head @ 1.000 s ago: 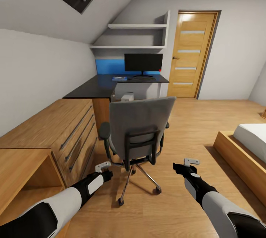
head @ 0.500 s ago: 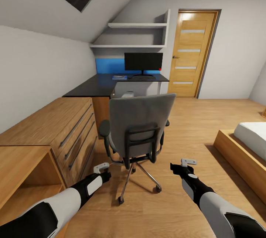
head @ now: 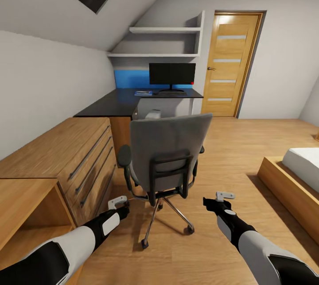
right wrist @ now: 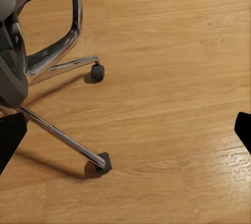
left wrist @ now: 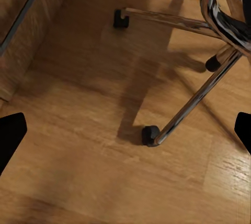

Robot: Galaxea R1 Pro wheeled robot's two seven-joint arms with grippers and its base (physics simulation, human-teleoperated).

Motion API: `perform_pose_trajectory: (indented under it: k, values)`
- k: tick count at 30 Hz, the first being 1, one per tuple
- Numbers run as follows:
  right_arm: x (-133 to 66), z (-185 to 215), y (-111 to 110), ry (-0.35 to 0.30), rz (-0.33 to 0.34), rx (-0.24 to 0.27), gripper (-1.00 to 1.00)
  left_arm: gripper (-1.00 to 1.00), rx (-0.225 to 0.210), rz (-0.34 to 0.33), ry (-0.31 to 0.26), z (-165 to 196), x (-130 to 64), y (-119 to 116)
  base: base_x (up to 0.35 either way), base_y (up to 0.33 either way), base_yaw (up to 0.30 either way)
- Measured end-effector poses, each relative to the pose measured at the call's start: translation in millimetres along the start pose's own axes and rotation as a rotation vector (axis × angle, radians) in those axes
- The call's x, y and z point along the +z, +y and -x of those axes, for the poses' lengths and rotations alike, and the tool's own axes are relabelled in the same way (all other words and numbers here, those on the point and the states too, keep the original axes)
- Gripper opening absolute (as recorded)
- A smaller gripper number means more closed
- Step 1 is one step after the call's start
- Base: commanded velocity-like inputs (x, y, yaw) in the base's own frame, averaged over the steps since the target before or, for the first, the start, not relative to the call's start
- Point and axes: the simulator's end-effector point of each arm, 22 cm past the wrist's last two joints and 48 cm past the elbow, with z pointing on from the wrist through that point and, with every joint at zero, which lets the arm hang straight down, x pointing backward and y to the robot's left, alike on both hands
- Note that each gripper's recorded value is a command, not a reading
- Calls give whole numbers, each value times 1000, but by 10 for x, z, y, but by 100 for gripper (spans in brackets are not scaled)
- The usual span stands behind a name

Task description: In the bedroom, organize the workspace by keeping the computer under the desk, ensuring the monitor is on the desk, placing the keyboard on the desk next to the monitor, placing the mouse on the desk next to the keyboard, moving the folder from the swivel chair onto the desk next to the mouse, stacking the notebook on top of the folder with the pen on top of the notebook, and positioning the swivel chair next to the desk.

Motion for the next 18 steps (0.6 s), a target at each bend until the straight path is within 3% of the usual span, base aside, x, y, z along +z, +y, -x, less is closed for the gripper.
perform_pose_trajectory:
  k: [18]
  values:
    - [147, -357, -21, -2, -1, 0, 100, 100, 3, -4, -2, -301, 239, 45, 1, 0, 0]
